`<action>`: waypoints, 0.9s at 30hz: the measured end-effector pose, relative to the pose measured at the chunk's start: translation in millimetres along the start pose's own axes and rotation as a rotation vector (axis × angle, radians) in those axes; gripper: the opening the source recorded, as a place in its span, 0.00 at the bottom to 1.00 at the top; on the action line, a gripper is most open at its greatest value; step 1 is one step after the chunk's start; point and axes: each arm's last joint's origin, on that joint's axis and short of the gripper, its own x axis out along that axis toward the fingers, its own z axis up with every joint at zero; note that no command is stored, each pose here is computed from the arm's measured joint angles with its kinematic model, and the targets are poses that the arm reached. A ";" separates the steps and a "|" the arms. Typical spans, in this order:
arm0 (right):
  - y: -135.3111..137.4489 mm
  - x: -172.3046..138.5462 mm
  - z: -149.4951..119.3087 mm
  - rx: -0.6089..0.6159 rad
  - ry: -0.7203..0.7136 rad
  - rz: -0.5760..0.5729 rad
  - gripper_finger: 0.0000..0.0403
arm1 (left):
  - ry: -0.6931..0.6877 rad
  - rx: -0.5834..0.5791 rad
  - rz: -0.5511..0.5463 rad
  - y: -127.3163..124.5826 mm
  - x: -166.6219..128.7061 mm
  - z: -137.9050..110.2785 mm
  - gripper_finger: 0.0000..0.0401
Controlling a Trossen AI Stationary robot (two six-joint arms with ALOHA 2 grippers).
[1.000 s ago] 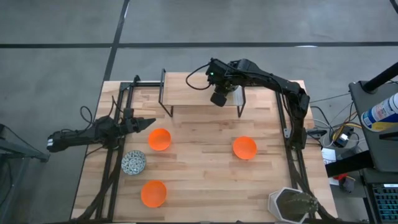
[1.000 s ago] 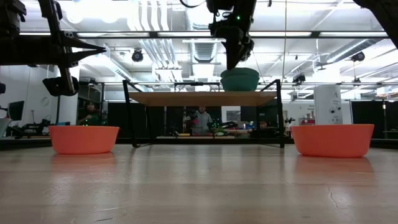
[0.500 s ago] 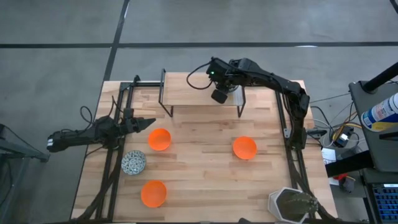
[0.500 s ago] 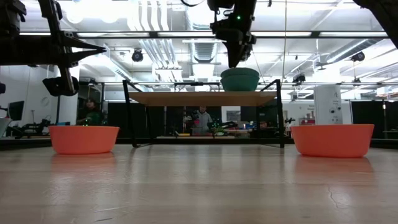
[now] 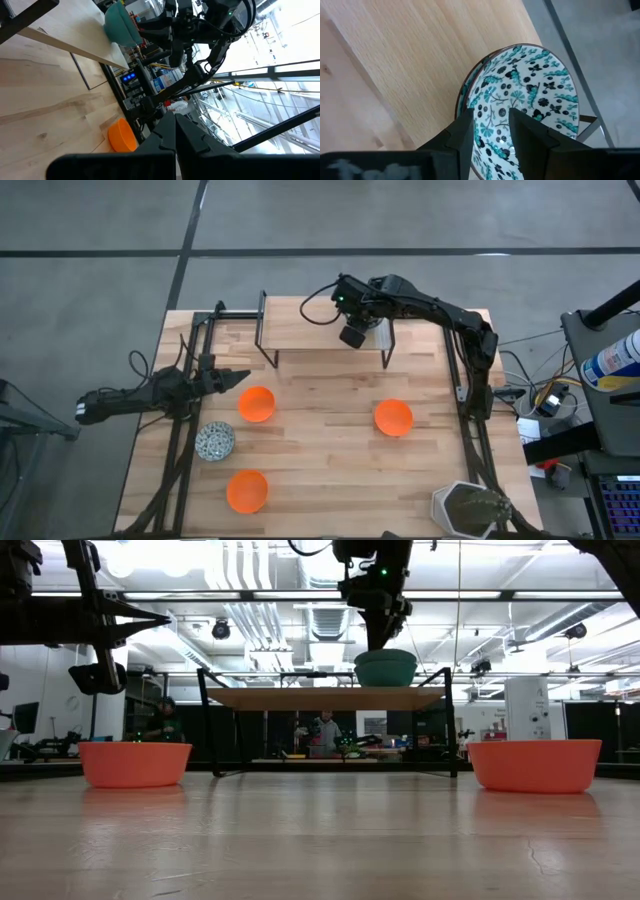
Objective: Pick & Place Mini bowls
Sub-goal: Stack the top white patterned bowl on top of the white bowl on the shelf, then stack the white patterned bowl on top of the white bowls on the shelf
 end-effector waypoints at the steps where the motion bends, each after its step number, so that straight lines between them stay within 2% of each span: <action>1: 0.1 0.2 0.1 0.000 0.000 0.000 0.30 | 0.000 0.000 0.000 0.0 0.0 0.0 0.00; 12: 1.6 3.7 0.1 -0.008 0.003 0.003 0.26 | 0.000 0.000 0.000 0.0 0.0 0.0 0.00; 21: 1.4 3.6 0.9 -0.004 -0.009 0.000 0.28 | 0.000 -0.002 0.000 0.0 0.0 0.0 0.00; 27: -3.0 -12.2 -1.0 0.011 -0.064 0.001 0.25 | 0.005 -0.069 -0.002 -0.1 0.0 -0.1 0.00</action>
